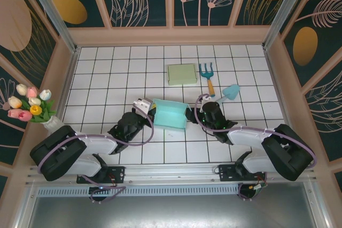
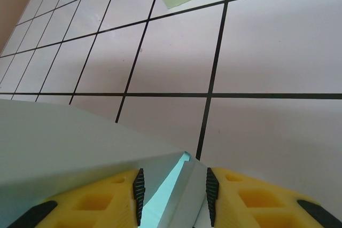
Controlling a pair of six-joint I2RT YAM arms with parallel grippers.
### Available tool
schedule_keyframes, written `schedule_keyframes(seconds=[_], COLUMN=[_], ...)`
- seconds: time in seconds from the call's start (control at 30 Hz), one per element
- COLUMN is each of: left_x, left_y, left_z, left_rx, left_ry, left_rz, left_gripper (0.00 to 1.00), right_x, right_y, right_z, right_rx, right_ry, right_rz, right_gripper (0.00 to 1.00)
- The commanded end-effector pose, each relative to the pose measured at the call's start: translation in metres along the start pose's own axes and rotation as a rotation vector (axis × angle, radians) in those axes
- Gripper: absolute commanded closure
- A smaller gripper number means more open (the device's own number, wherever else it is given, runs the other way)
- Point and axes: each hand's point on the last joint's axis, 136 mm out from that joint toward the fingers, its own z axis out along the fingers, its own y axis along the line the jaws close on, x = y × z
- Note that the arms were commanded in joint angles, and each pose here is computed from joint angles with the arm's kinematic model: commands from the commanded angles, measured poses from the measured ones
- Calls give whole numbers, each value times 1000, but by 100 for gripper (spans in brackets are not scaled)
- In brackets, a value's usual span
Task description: Fold the paper box
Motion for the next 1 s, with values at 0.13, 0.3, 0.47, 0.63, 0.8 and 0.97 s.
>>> schedule_keyframes(seconds=[0.13, 0.3, 0.47, 0.63, 0.8, 0.97], left_x=[13, 33, 38, 39, 30, 23], left_y=[-10, -10, -14, -26, -27, -31], left_z=[-10, -14, -15, -11, -7, -3], left_rx=[77, 82, 79, 98, 86, 96], left_ry=[-25, -3, -13, -4, 3, 6], left_rz=[-26, 18, 23, -9, -67, -110], left_gripper=[100, 100, 100, 100, 100, 100], right_x=[1, 8, 12, 16, 14, 10], right_y=[9, 5, -2, -5, -5, -2], right_z=[0, -3, -9, -13, -13, -13], right_rx=[-30, -15, 1, 7, 7, 2], right_ry=[-16, -6, -12, -12, -19, -29], right_rz=[-40, -53, -60, -64, -72, -83], right_gripper=[61, 61, 61, 61, 61, 61])
